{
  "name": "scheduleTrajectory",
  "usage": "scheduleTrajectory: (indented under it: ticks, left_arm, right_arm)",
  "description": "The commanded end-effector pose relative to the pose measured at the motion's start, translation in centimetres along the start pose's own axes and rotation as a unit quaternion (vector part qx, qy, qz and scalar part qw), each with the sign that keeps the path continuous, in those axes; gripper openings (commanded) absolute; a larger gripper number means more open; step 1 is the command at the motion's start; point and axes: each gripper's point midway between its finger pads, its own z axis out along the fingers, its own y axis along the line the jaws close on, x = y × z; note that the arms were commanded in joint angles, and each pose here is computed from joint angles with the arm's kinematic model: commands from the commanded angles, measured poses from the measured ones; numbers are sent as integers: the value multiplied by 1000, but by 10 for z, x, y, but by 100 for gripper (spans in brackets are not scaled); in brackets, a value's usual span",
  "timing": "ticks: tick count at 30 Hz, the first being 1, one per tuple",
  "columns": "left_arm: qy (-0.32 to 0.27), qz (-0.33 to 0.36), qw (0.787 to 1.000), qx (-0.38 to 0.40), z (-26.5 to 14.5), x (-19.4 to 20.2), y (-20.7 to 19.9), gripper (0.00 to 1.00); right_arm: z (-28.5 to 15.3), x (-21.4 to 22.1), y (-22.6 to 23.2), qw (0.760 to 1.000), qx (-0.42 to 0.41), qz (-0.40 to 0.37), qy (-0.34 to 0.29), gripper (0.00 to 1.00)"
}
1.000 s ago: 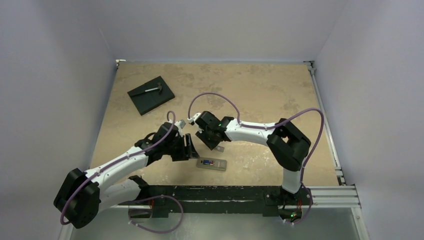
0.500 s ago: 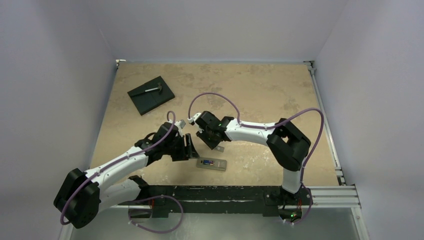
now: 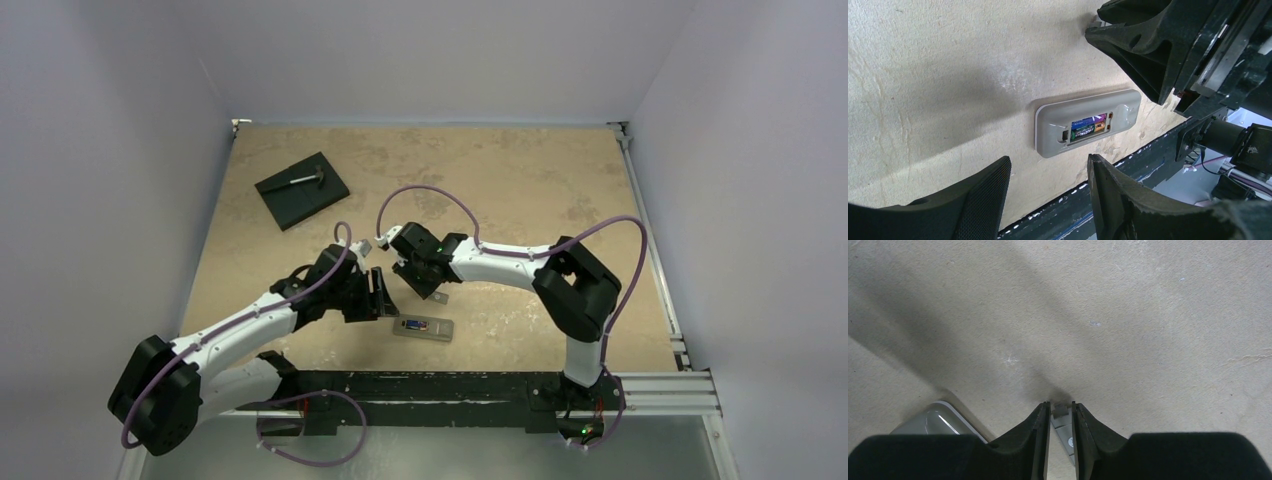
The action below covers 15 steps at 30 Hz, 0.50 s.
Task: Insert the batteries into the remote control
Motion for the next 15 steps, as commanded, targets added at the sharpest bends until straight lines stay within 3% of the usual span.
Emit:
scheduleTrajectory:
  ticks: [1, 8, 15]
  left_arm:
    - [-16, 5, 999, 29, -2, -14, -20, 58]
    - [-15, 7, 999, 30, -2, -15, -22, 58]
    - [-14, 8, 999, 30, 0, -15, -22, 58]
  right_arm:
    - [5, -1, -3, 1000, 6, -3, 0, 29]
    - [7, 1, -2, 1000, 4, -3, 3, 29]
    - [6, 1, -2, 1000, 3, -3, 3, 13]
